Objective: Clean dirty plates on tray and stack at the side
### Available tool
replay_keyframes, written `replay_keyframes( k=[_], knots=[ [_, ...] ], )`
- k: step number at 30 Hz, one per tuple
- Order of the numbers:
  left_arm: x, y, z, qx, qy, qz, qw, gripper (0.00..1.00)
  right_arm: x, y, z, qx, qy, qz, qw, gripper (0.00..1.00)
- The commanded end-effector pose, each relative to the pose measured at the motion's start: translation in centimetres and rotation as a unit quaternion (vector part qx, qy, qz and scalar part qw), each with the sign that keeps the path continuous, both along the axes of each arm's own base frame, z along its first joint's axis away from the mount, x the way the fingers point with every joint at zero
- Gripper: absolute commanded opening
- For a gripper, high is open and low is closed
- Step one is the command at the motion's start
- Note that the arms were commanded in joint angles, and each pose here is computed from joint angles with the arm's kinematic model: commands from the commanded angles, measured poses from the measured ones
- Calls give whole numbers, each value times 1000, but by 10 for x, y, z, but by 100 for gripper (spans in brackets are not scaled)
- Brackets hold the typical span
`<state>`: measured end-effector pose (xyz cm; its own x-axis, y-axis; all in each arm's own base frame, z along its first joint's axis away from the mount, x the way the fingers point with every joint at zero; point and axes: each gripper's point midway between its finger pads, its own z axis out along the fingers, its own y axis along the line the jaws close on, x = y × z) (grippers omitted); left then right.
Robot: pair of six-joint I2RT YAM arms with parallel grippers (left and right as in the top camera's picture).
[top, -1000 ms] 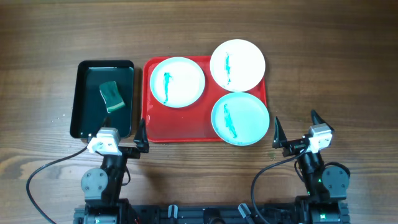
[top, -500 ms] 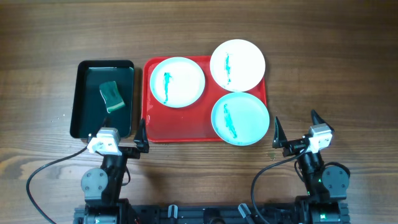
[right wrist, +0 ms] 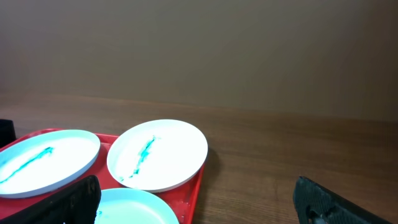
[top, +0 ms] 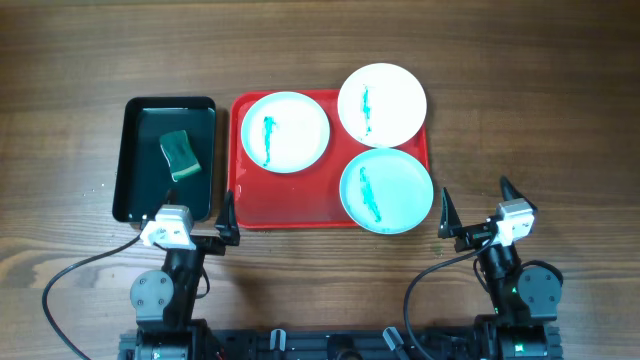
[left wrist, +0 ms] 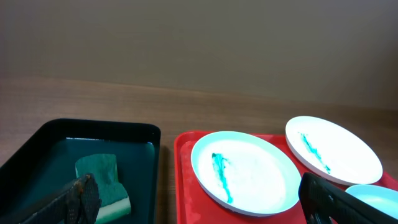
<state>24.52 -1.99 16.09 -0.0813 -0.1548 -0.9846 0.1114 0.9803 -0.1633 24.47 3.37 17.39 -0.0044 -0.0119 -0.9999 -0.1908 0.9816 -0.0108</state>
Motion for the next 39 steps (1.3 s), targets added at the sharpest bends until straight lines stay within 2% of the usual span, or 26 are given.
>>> replay_keyframes(
  k=[1, 15, 20, 24, 27, 30, 35, 39],
  knots=[
    [0, 3, -2, 1, 2, 7, 1000, 100, 0, 3, 0, 7, 0, 8, 1000, 100],
    [0, -3, 2, 0, -6, -10, 1000, 100, 0, 0, 2, 6, -3, -2, 1000, 100],
    [-3, -1, 41, 2, -65, -6, 998, 100, -3, 10, 17, 9, -25, 30, 999, 100],
    [-10, -1, 92, -2, -51, -4, 999, 100, -12, 16, 71, 44, -58, 49, 996, 100],
    [-9, -2, 139, -3, -14, -6, 1000, 100, -17, 24, 121, 41, -79, 76, 993, 100],
    [2, -1, 166, -5, 43, -6, 999, 100, -10, 31, 146, 40, -53, 96, 993, 100],
    [30, -1, 177, -9, 191, -5, 981, 100, 12, 58, 164, 51, 48, 178, 982, 100],
    [46, 0, 164, -9, 324, -5, 946, 100, 38, 68, 163, 105, 180, 197, 958, 100]
  ],
)
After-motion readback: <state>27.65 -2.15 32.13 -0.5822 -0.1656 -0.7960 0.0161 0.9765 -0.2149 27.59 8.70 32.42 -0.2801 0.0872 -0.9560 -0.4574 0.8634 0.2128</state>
